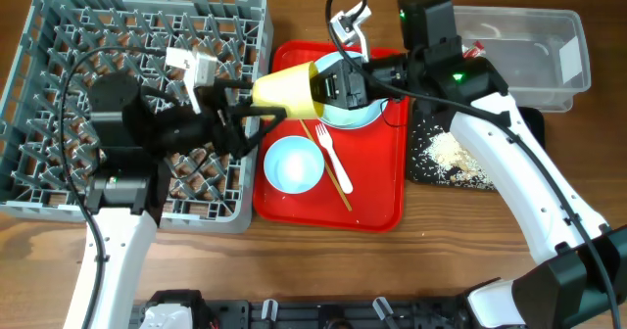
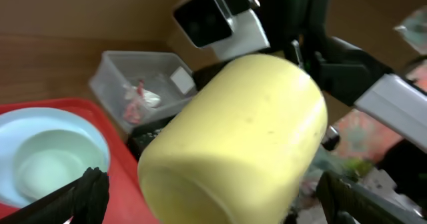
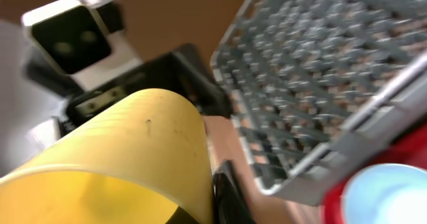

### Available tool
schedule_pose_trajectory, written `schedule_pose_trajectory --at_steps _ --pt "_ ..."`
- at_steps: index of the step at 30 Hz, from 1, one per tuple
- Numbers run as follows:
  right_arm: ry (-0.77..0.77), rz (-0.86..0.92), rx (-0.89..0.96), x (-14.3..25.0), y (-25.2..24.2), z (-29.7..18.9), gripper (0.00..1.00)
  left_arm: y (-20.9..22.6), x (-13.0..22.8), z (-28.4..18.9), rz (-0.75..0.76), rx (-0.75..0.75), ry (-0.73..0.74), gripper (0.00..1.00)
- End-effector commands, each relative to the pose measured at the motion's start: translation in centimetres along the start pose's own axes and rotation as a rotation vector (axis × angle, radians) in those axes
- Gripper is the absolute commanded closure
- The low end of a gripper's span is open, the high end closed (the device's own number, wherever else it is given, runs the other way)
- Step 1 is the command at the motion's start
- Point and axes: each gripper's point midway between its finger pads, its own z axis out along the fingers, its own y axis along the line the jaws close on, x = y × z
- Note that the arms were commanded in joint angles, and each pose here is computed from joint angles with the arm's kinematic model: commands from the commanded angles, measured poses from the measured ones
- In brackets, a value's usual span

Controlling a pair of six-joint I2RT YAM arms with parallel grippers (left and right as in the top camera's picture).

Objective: Sort waste into correct bins and load items into the dishwasher rack
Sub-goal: 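Hand the yellow cup from the right gripper to the left gripper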

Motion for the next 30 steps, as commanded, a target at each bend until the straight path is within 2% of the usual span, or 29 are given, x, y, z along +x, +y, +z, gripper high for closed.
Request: schedule_pose_trajectory --at_steps 1,6,13,19,22,26,30 --pt "0.061 0.03 -0.129 0.8 1.9 0.1 0.96 -1.9 0.2 0.6 0.014 0.081 0.035 0.0" --pt "0.066 0.042 -0.131 1.0 1.9 0.1 0.96 -2.9 -0.2 1.0 0.078 0.117 0.029 0.01" --pt "0.083 0.054 -0.139 1.4 2.1 0.4 0.96 -3.4 -0.9 1.0 0.083 0.13 0.012 0.01" --pt "0.102 0.056 -0.148 1.8 2.6 1.1 0.96 -3.5 -0.8 1.0 0.082 0.135 0.016 0.12" --pt "0.102 0.062 -0.146 1.9 2.6 1.1 0.96 -3.5 -0.8 1.0 0.082 0.135 0.016 0.21" --pt "0.102 0.062 -0.146 1.9 2.6 1.1 0.95 -3.5 -0.8 1.0 0.082 0.135 0.016 0.23" --pt "0.103 0.063 -0.146 1.9 2.6 1.1 0.95 -3.5 -0.8 1.0 0.083 0.135 0.016 0.32"
